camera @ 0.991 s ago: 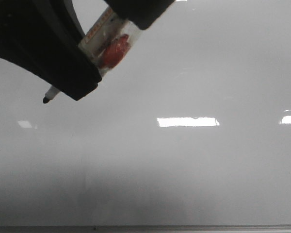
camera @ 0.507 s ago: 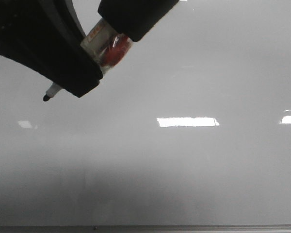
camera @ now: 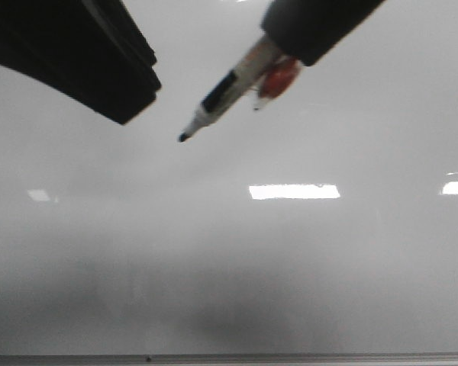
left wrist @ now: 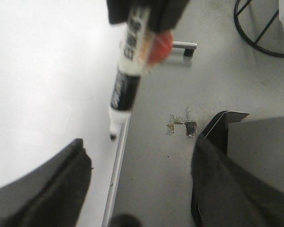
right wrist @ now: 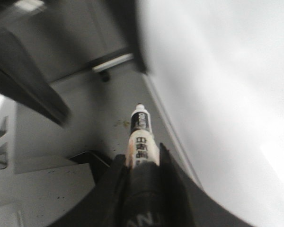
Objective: Write number 9 on whiteboard
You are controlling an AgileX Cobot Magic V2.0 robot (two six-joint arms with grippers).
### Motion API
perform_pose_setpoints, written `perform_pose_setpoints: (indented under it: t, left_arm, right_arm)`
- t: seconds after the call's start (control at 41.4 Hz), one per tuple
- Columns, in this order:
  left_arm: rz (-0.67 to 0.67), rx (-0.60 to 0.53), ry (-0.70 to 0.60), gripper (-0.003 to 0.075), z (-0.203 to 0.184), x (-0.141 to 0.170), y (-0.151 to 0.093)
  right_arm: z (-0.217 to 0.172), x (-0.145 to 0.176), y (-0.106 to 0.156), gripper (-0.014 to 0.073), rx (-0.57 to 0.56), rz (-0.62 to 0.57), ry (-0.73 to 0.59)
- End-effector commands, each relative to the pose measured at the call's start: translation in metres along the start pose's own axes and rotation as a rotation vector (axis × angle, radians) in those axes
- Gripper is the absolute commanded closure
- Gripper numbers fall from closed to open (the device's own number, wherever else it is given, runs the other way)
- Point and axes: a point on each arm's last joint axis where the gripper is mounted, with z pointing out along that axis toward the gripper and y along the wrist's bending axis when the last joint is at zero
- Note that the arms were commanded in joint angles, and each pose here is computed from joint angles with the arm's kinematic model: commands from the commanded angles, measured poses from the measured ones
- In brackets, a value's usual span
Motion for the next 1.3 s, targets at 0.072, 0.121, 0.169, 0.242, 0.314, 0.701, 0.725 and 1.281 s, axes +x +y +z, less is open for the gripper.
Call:
perform_pose_setpoints:
  t: [0.072,0.121,0.169,0.242,0.314,0.701,0.725,1.281]
  left_arm:
    - [-0.141,-0.127,-0.085,0.0623,-0.034,0.011,0.002]
    - [-0.209,-0.165,-0.099,0.0685,-0.040,0.021,0.003]
    - [-0.255,-0.203,-0.116,0.0732,-0.047,0.032,0.001]
    - [-0.320,-0.260,-0.140,0.0739,-0.052,0.049,-0.004]
    - [-0.369,-0.332,-0.174,0.0739,-0.061,0.065,-0.013]
    - [-0.436,-0.604,-0.438,0.0739,-0.085,0.101,-0.068]
    - [-0.433,-0.607,-0.442,0.0739,-0.086,0.101,-0.069]
    - [-0.429,-0.610,-0.448,0.0739,-0.087,0.101,-0.070]
  right_arm:
    - [-0.031,0.007,-0.021,0.0662,0.152,0.137,-0.167]
    - [-0.033,0.010,-0.026,0.0662,0.180,0.168,-0.190]
    - [-0.034,0.012,-0.030,0.0662,0.203,0.193,-0.207]
    - [-0.031,0.014,-0.034,0.0662,0.232,0.216,-0.232]
    - [-0.030,0.015,-0.038,0.0662,0.257,0.236,-0.257]
    - [-0.005,0.001,-0.079,0.0662,0.375,0.343,-0.337]
    - [-0.002,-0.001,-0.083,0.0662,0.383,0.347,-0.338]
    - [0.062,-0.035,-0.113,0.0662,0.338,0.336,-0.297]
